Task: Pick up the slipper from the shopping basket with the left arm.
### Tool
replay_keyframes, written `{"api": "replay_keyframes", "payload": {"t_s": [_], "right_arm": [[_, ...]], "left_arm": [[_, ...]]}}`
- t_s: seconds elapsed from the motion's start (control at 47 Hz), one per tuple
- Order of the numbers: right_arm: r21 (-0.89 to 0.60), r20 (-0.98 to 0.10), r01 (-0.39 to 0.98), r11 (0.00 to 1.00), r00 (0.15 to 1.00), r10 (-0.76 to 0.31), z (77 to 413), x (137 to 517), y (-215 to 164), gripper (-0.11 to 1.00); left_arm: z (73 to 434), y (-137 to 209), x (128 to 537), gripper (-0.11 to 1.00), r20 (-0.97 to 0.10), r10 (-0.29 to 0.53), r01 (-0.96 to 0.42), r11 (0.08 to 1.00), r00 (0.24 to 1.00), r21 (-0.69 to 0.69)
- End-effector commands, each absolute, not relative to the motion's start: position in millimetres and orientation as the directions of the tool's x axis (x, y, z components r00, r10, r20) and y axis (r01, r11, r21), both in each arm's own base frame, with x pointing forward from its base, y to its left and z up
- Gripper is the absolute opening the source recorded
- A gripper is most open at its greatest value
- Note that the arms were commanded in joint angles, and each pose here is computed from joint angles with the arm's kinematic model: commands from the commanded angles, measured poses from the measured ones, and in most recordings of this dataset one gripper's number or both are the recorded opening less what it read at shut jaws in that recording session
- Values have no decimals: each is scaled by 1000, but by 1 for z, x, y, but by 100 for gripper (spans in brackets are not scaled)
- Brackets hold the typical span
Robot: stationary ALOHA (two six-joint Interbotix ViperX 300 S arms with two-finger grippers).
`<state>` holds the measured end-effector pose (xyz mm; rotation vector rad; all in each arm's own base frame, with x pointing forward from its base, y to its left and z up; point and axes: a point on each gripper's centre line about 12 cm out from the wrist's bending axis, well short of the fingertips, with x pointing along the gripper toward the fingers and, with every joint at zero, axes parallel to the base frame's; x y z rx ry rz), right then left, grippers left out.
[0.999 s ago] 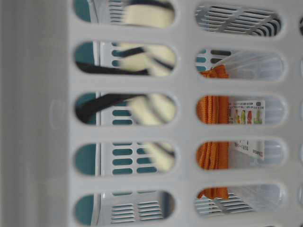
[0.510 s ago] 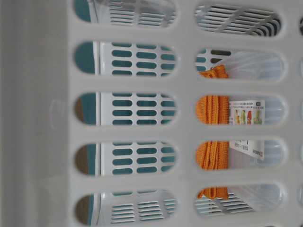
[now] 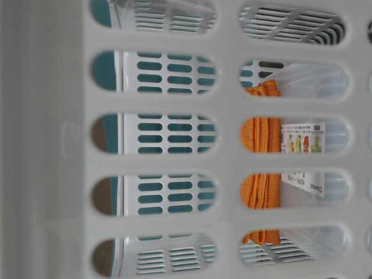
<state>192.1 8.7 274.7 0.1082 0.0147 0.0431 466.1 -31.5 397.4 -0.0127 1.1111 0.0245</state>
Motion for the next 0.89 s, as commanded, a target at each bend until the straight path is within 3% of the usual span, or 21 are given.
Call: {"api": "replay_keyframes", "payload": {"t_s": [0.0, 0.872], "right_arm": [[113, -6, -45, 993, 999, 46, 277, 193, 9, 0], [113, -9, -42, 993, 999, 43, 276, 193, 9, 0]], "left_arm": [[412, -32, 463, 7, -876, 13, -32, 999, 483, -3], [407, -32, 469, 7, -876, 12, -41, 999, 483, -8]]}}
